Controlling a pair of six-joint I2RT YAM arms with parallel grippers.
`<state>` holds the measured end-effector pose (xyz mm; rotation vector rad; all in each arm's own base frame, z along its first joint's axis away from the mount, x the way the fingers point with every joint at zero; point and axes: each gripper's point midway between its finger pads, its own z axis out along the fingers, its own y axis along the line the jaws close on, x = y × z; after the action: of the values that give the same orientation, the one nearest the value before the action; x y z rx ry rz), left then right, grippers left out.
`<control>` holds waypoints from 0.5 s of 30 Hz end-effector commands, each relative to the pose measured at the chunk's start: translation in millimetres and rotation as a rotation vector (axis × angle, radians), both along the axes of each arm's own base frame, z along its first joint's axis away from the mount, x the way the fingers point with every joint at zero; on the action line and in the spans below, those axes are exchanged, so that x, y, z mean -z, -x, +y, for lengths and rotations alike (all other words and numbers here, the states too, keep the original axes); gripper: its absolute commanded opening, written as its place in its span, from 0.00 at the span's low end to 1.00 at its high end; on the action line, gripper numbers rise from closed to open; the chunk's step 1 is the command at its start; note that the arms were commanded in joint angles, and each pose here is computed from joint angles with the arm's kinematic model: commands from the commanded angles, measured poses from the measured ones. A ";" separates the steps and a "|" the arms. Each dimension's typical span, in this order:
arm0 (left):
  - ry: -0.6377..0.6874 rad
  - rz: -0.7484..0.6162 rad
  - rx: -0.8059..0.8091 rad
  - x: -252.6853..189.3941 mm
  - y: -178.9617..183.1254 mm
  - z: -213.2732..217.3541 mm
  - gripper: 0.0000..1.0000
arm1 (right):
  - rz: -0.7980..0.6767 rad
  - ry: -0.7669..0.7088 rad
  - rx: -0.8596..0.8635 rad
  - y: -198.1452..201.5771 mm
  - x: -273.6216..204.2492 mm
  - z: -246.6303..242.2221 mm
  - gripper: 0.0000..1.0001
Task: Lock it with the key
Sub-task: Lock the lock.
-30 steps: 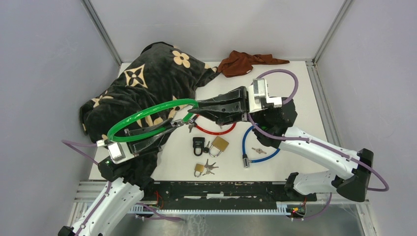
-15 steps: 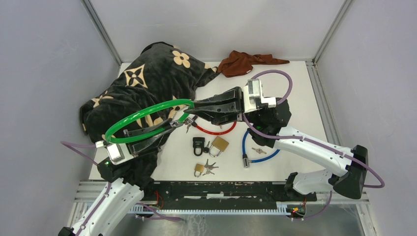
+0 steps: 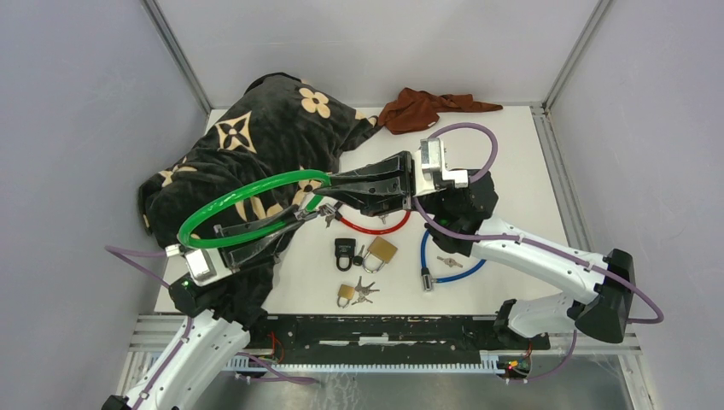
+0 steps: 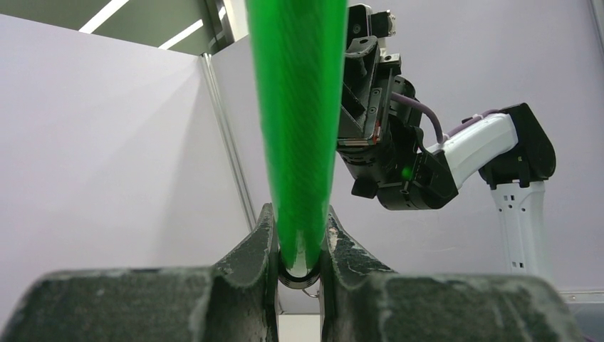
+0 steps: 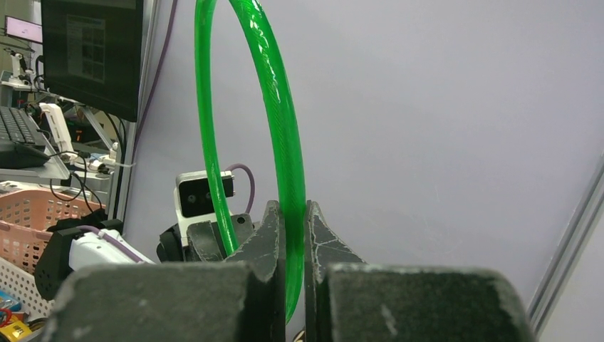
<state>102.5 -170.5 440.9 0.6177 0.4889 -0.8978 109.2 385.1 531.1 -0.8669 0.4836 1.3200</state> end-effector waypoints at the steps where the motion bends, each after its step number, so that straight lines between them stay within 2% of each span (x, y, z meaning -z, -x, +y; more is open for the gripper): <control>1: 0.054 -0.036 -0.034 -15.5 3.1 9.6 0.02 | 0.027 0.014 -0.005 -2.8 5.8 7.9 0.00; 15: 0.202 -0.019 -0.066 -38.3 -0.3 29.9 0.02 | 0.112 0.075 -0.107 -1.2 36.4 38.7 0.00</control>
<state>113.4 -164.3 446.7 0.5437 0.5013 -0.8855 117.8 397.4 525.1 -0.8122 0.4883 1.3747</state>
